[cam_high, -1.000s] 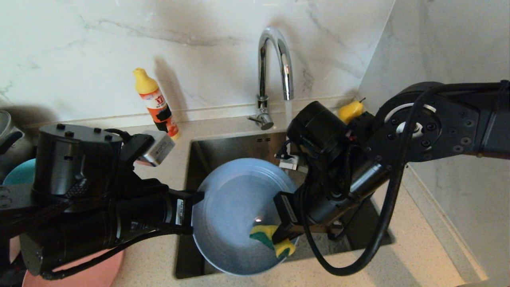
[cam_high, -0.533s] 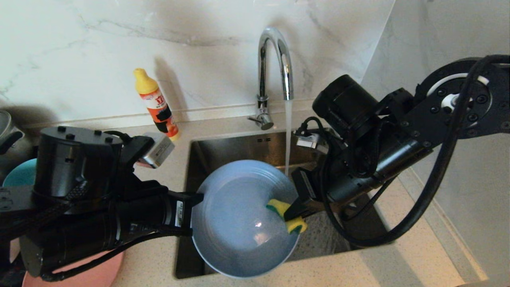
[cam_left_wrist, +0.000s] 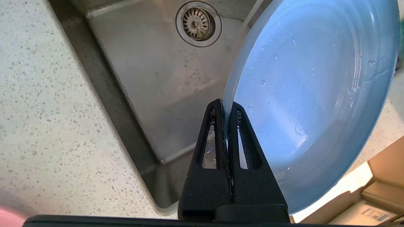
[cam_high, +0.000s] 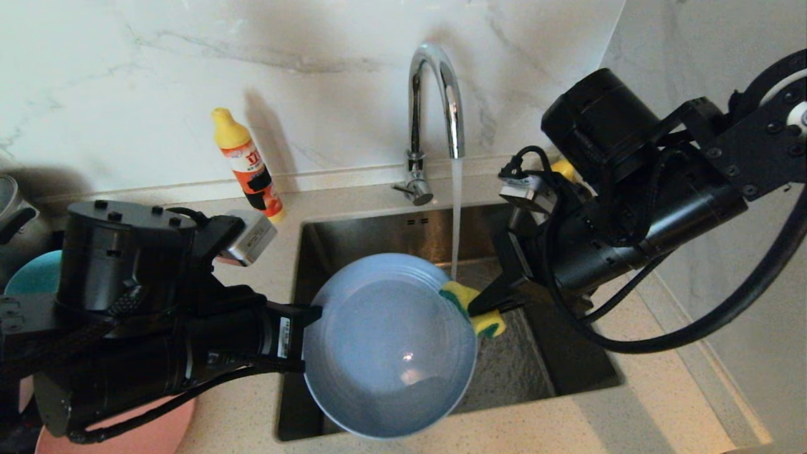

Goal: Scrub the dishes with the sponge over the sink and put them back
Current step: Wipe the plate, then rinse the plate

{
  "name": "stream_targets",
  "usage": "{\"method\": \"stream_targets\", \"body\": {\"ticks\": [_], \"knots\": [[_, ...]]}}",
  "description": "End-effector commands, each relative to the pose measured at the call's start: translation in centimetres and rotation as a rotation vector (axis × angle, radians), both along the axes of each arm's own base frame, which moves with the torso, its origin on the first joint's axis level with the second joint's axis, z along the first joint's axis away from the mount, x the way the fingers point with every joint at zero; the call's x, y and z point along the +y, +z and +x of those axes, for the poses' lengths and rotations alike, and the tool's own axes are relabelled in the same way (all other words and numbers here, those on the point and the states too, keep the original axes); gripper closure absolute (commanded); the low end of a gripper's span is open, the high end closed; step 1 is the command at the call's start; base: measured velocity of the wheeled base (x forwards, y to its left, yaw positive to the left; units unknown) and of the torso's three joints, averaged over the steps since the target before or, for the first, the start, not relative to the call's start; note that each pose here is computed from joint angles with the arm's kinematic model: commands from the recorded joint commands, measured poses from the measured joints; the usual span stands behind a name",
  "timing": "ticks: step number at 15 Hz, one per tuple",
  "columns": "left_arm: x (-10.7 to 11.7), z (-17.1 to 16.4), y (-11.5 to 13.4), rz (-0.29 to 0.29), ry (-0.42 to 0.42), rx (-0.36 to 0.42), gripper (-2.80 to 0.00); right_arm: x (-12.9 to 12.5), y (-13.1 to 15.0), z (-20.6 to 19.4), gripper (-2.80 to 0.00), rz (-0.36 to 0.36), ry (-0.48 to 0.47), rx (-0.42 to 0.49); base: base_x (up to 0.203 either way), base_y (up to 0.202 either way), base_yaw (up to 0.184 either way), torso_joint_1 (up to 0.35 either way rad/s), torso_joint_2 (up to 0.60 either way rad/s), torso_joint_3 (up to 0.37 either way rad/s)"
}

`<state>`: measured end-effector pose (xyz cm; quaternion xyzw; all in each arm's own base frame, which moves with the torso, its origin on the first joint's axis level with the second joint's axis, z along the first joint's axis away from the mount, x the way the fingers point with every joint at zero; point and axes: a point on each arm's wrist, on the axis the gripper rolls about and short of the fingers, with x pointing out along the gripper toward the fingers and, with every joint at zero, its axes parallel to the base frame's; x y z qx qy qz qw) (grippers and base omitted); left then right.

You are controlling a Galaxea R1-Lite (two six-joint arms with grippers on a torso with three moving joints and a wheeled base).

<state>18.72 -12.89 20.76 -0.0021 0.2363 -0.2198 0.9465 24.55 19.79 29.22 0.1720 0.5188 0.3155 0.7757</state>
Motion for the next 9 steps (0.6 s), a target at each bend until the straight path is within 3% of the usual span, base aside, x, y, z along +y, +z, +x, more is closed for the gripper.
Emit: {"method": "stream_targets", "body": {"ticks": [1, 5, 9], "knots": [[-0.2, 0.5, -0.2, -0.020, 0.021, 0.013, 0.00, -1.3, 1.6, -1.0, 0.00, 0.032, -0.017, -0.034, 0.000, 0.000, 0.000, 0.000, 0.00, 0.000], [-1.2, 3.0, -1.1, -0.023, 0.052, 0.033, 0.00, -4.6, 4.5, -2.8, 0.00, 0.089, -0.073, -0.115, 0.000, 0.000, 0.000, 0.000, 0.00, 0.000], [-2.7, 7.4, -1.1, -0.091, 0.139, 0.074, 0.00, -8.3, 5.6, -4.3, 0.00, 0.103, -0.166, -0.151, 0.000, 0.000, 0.000, 0.000, 0.00, 0.000]]}}
